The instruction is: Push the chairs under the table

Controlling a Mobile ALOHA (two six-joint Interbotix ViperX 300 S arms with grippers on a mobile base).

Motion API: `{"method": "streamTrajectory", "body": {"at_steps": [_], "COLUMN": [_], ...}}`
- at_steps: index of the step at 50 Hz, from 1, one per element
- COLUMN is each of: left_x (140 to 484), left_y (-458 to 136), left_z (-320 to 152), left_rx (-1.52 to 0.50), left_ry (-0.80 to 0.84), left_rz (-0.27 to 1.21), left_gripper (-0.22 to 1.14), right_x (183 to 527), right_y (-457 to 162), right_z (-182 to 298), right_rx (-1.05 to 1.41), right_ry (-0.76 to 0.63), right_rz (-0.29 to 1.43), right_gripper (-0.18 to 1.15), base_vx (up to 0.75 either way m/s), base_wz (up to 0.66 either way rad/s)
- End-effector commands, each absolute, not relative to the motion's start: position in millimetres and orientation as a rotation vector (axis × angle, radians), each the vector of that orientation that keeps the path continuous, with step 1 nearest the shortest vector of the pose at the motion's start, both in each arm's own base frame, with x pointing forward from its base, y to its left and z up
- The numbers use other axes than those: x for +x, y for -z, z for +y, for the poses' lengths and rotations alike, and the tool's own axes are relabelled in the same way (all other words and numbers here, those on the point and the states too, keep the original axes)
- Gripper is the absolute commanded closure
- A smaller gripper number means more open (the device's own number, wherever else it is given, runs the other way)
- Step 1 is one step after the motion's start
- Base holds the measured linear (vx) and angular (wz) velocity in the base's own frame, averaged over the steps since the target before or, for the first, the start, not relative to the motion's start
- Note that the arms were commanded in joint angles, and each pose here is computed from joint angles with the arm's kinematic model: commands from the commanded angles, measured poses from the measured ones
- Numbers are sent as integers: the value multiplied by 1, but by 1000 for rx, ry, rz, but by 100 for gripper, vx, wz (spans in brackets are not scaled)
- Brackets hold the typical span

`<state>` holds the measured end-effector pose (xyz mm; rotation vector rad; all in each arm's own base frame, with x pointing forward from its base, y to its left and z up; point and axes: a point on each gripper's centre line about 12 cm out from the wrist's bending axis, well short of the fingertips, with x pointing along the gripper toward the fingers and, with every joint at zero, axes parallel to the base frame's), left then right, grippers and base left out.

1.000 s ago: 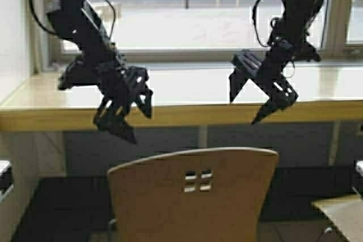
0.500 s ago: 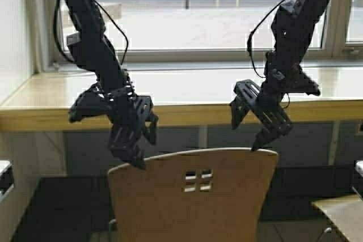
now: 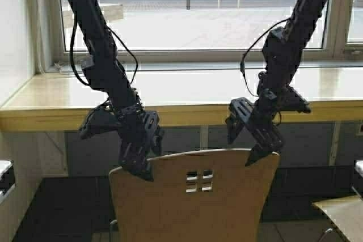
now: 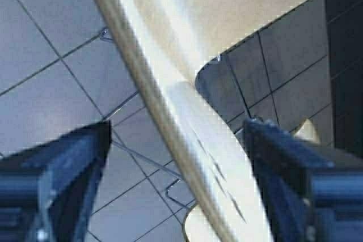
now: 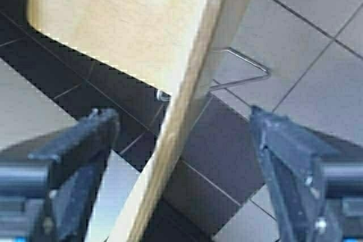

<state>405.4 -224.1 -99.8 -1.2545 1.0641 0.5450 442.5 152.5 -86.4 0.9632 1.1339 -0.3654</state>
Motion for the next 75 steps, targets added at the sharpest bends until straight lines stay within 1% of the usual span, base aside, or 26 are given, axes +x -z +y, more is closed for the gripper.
{"method": "streamTrajectory", "body": {"at_steps": [1, 15, 18, 21, 23, 25, 28, 31, 33, 35, 36, 38, 40, 43, 48, 56, 68, 75], "left_x": [417, 425, 425, 425, 426, 426, 426, 425, 424, 424, 424, 425, 424, 425, 430, 437, 451, 449], "left_y": [98, 117, 119, 121, 121, 123, 125, 127, 128, 130, 130, 130, 131, 131, 130, 129, 131, 133], "left_z": [-225, -222, -221, -220, -218, -217, -215, -213, -211, -210, -210, -209, -209, -208, -205, -202, -193, -192], "left_rx": [-1279, -1282, -1280, -1280, -1282, -1282, -1282, -1282, -1281, -1280, -1281, -1282, -1281, -1282, -1292, -1301, -1320, -1319], "left_ry": [-536, -550, -553, -558, -560, -565, -573, -587, -594, -599, -600, -601, -602, -602, -602, -598, -595, -603], "left_rz": [1041, 1036, 1037, 1037, 1035, 1035, 1043, 1061, 1069, 1073, 1072, 1071, 1070, 1069, 1058, 1041, 1003, 1005], "left_gripper": [-8, -7, -6, -2, 3, 9, 24, 44, 60, 77, 84, 96, 100, 95, 86, 87, 87, 87], "right_x": [455, 464, 464, 464, 463, 462, 461, 461, 459, 458, 457, 456, 455, 454, 451, 452, 443, 443], "right_y": [84, 112, 114, 117, 119, 120, 122, 123, 125, 126, 127, 129, 130, 132, 136, 141, 145, 148], "right_z": [155, 159, 160, 160, 159, 159, 159, 159, 159, 159, 158, 158, 158, 158, 159, 160, 160, 160], "right_rx": [976, 968, 968, 968, 966, 966, 964, 965, 963, 963, 962, 961, 961, 960, 960, 960, 958, 957], "right_ry": [348, 349, 348, 349, 352, 353, 353, 356, 359, 360, 362, 364, 364, 365, 367, 366, 369, 371], "right_rz": [1111, 1120, 1124, 1131, 1134, 1136, 1139, 1143, 1147, 1152, 1155, 1161, 1165, 1173, 1188, 1195, 1231, 1233], "right_gripper": [-4, -3, -1, 6, 14, 26, 48, 73, 88, 100, 102, 102, 97, 91, 91, 92, 92, 92], "base_vx": [0, 0, 0, 0, 1, 1, 1, 1, 1, 1, 2, 2, 2, 2, 2, 4, 11, 14], "base_wz": [0, 0, 0, 0, 0, 0, 0, 1, 2, 2, 1, 0, 0, 1, 2, 2, 0, 2]}}
